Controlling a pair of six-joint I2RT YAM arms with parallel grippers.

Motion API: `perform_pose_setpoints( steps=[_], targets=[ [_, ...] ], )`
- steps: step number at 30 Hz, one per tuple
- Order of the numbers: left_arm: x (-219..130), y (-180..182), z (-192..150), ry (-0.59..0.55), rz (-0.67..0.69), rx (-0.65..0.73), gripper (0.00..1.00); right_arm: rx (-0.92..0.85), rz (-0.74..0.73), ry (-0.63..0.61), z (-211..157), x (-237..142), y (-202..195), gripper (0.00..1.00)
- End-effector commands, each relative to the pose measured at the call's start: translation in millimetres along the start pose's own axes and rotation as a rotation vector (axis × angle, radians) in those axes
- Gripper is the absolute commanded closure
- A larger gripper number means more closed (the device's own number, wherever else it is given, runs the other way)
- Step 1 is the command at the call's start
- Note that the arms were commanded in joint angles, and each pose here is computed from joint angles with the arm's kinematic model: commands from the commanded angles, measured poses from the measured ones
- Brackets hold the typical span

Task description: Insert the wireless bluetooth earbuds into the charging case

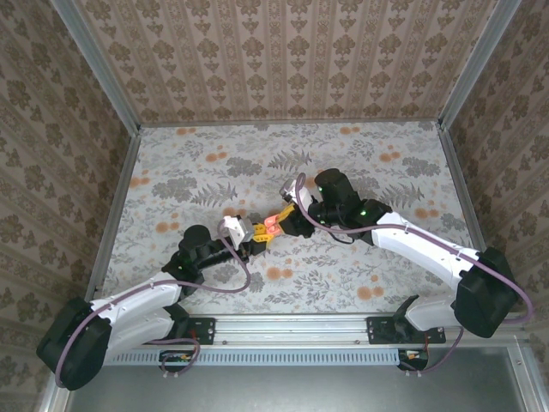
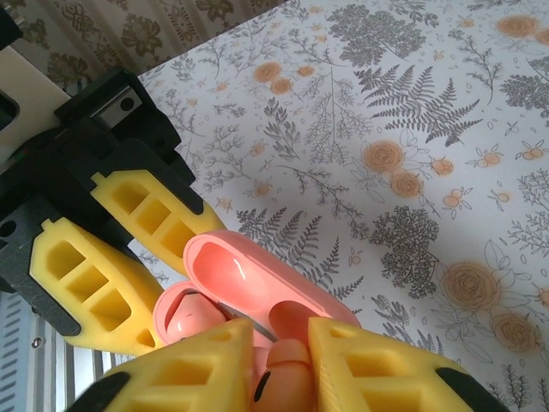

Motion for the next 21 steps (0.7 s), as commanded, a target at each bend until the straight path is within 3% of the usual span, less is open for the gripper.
perform_pose_setpoints(
  steps=[1,21],
  targets=[
    [1.0,-0.5,33.7,-0.093,-0.020,0.043,0.96,-0.019,0.001,0.006,2.7,-0.4,3.4,0.70],
    [-1.5,-0.6,29.3,-0.074,-0.010,0.041,0.96,-0.011,-0.043,-0.125,25.9,-30.6,9.4,0.49]
  ],
)
Point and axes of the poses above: each hand's point on the last joint's axis, 136 mm out from that joint toward the fingers, its own x axis out along the fingers, its own y axis along the line the jaws close on, z = x × y, the point moved 2 cm from there along -x, back along the fingers, and after that the axes turned 6 degrees about x, right-handed, at the moved point
